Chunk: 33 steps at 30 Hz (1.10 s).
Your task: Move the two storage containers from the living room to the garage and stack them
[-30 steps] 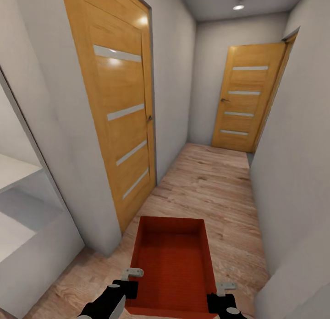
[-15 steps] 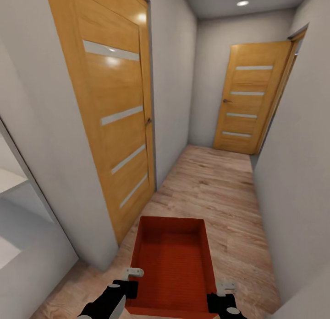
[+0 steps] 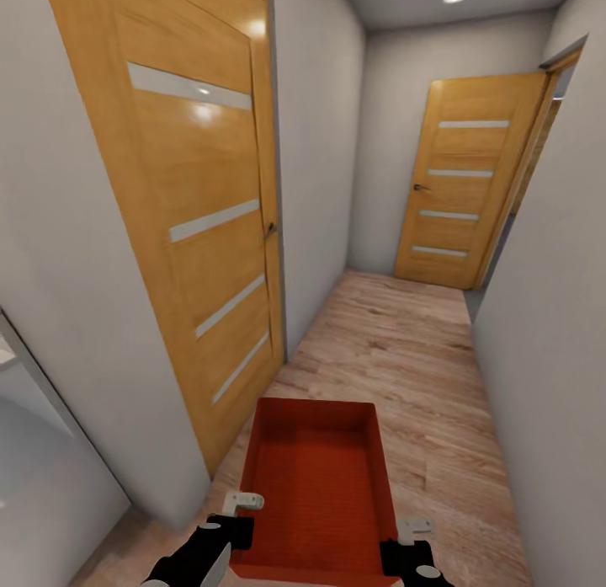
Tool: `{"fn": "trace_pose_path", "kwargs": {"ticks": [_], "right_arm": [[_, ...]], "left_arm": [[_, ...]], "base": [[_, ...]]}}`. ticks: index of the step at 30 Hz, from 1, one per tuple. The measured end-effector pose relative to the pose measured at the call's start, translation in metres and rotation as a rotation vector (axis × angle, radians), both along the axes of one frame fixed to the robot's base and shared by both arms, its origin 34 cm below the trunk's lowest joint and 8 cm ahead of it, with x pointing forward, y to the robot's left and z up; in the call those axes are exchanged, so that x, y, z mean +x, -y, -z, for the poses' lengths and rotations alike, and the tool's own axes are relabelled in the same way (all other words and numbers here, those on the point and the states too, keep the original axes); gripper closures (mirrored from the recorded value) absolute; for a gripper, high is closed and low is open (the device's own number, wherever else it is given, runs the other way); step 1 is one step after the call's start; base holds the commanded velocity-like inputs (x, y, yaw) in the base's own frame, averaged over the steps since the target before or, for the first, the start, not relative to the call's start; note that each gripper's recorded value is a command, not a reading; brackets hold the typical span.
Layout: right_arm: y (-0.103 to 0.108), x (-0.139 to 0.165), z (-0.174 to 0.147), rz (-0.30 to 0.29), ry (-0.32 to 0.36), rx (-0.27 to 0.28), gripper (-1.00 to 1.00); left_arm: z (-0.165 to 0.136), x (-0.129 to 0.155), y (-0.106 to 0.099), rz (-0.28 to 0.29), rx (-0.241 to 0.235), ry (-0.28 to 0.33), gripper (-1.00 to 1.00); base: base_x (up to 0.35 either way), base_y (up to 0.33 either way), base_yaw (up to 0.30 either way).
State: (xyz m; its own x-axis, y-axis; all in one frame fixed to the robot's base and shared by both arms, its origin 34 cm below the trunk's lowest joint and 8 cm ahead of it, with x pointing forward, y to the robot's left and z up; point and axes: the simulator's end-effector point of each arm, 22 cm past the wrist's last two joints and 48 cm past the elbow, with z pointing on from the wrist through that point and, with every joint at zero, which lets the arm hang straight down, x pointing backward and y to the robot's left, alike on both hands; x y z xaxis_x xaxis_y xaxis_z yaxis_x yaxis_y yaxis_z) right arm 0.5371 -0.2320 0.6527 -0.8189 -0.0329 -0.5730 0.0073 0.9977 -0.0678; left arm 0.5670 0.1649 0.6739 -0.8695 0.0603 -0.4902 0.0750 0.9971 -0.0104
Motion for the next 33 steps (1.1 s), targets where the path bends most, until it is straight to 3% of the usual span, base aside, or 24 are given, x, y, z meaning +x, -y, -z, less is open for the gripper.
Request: {"fn": "trace_pose_path", "kwargs": {"ticks": [5, 33], "right_arm": [[0.0002, 0.0001, 0.0002, -0.002, -0.002, -0.002, 1.00], [0.0002, 0.0003, 0.0004, -0.001, -0.002, -0.001, 1.00]], "left_arm": [[0.0004, -0.0003, 0.0000, -0.002, 0.001, -0.001, 1.00], [0.0006, -0.0001, 0.0001, -0.001, 0.000, -0.001, 1.00]], "base": [[0.243, 0.000, -0.060], [0.004, 0.000, -0.278]]}}
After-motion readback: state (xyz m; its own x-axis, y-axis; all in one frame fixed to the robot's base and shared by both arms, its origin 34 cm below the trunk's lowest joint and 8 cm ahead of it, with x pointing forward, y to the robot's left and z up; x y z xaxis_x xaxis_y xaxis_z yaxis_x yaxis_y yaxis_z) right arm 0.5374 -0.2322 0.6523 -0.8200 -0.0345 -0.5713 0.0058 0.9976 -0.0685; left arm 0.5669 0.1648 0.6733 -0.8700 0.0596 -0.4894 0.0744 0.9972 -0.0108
